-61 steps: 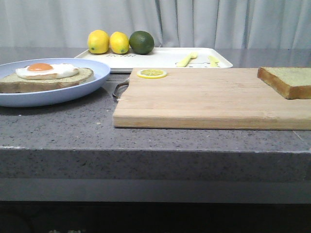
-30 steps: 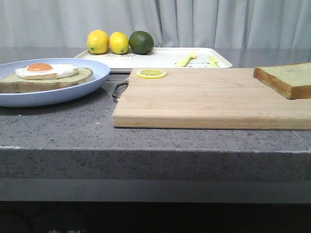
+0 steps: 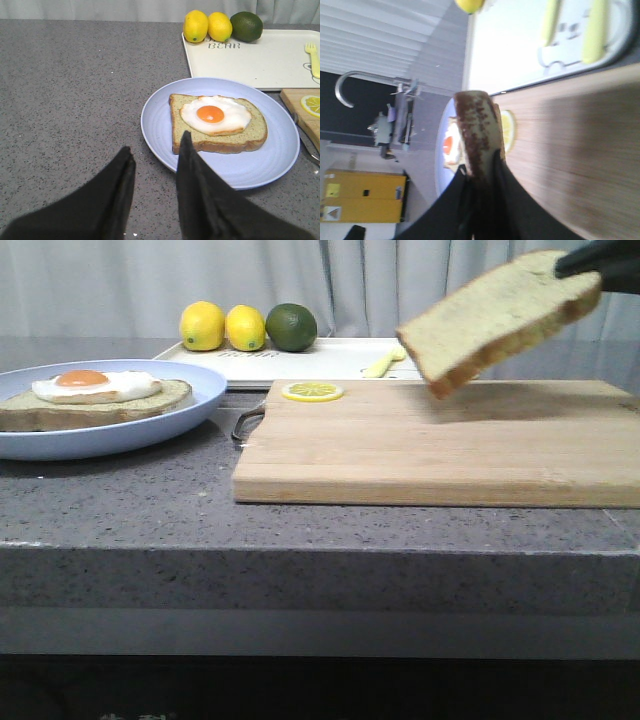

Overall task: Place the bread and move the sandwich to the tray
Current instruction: 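Lift the bread slice and carry it over the egg toast on the plate, then lower the bread onto the egg and open the right gripper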

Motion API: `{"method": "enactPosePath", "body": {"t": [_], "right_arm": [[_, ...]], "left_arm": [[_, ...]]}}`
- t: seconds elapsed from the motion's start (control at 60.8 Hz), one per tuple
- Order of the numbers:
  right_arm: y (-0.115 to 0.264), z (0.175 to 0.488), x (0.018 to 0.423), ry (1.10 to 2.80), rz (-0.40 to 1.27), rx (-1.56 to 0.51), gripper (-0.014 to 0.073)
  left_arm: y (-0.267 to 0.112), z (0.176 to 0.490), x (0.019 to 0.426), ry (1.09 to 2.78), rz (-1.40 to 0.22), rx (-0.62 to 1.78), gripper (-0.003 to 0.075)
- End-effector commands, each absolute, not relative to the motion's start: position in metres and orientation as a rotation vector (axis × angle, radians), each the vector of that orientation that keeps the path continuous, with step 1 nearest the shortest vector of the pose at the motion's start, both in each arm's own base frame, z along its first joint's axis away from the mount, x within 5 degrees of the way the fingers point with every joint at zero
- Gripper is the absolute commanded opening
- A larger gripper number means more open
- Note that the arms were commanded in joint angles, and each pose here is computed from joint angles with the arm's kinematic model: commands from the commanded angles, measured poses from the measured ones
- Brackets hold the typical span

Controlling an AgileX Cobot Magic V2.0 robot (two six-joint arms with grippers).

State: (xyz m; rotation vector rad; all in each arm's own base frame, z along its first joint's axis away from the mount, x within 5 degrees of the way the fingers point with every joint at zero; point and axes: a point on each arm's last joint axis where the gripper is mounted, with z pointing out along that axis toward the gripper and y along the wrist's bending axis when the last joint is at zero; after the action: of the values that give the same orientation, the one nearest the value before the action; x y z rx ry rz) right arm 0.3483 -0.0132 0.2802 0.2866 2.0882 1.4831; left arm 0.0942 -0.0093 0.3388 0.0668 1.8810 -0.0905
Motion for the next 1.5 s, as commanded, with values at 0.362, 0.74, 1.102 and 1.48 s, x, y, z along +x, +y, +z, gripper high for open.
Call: {"method": "enactPosePath", "body": {"t": [0.362,0.74,1.102,1.48], "right_arm": [[0.135,0.323,0.344,1.906,1.751,0.231,0.0087],[0.224,0.334,0.344,1.959,1.577,0.237,0.0087],[0.279,0.318,0.364,2.011,1.646,0.449,0.0087],[0.288,0.307,0.368,2.032,1.640,0.519,0.0088]], "left_arm": [[-0.010,0.353,0.097,1.788,-0.112,0.052,0.0209],[-0.010,0.353,0.097,1.788,-0.112,0.052,0.0209],[-0.010,0.353,0.097,1.788,-0.112,0.052,0.0210],[-0.010,0.353,0.097,1.788,-0.112,0.052,0.0210]]}}
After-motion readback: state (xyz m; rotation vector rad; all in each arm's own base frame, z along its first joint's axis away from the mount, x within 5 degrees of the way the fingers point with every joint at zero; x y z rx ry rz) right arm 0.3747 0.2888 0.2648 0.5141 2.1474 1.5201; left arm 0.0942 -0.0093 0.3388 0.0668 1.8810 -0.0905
